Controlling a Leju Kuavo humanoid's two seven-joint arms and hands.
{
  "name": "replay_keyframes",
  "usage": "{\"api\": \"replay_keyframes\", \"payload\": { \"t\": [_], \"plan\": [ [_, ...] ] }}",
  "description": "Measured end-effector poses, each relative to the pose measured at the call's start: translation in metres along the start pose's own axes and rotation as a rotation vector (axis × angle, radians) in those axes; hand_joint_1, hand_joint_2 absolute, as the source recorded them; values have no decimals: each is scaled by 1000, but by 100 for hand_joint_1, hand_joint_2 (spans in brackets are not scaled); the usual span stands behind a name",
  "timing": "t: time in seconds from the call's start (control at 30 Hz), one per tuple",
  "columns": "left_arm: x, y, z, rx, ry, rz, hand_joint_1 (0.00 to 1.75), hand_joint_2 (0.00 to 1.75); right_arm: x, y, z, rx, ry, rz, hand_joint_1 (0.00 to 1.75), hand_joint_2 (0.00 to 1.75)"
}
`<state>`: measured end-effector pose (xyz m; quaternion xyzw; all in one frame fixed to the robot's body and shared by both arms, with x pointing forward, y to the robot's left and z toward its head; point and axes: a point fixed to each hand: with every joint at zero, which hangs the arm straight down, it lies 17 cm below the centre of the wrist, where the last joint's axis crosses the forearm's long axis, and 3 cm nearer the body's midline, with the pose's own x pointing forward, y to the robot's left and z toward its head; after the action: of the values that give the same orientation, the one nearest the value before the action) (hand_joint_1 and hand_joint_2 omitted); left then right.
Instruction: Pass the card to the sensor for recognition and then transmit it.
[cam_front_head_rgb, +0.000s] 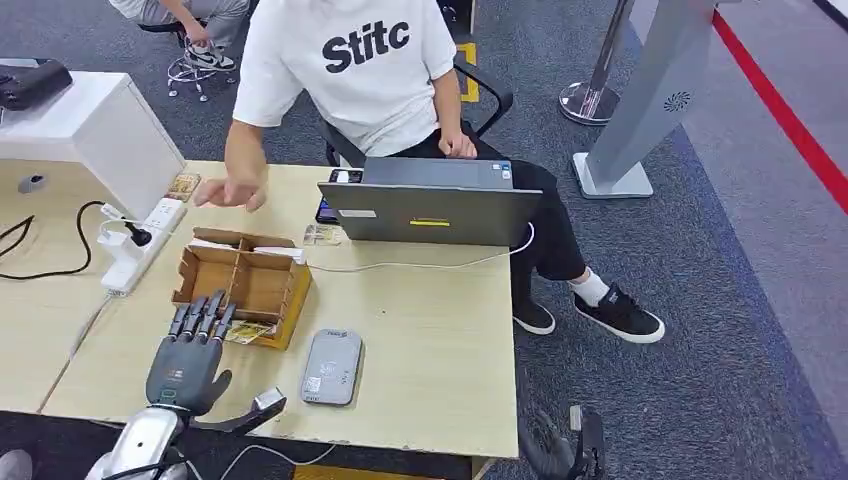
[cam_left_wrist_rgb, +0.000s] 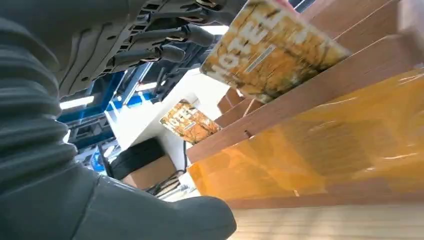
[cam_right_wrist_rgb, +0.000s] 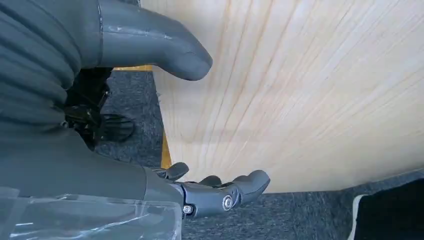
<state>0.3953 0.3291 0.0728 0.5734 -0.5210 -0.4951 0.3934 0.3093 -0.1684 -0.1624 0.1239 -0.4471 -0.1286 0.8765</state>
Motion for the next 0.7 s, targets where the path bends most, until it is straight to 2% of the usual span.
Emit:
{"api": "replay_keyframes", "payload": {
  "t": [0.27,0.7],
  "plan": [
    [-17,8,-9,54,71,-4,0,175,-2,2,0,6,10,15,0,175],
    [-8,11,-21,78,27,-2,0,175,-5,8,0,20,23,28,0,175]
  ]
}}
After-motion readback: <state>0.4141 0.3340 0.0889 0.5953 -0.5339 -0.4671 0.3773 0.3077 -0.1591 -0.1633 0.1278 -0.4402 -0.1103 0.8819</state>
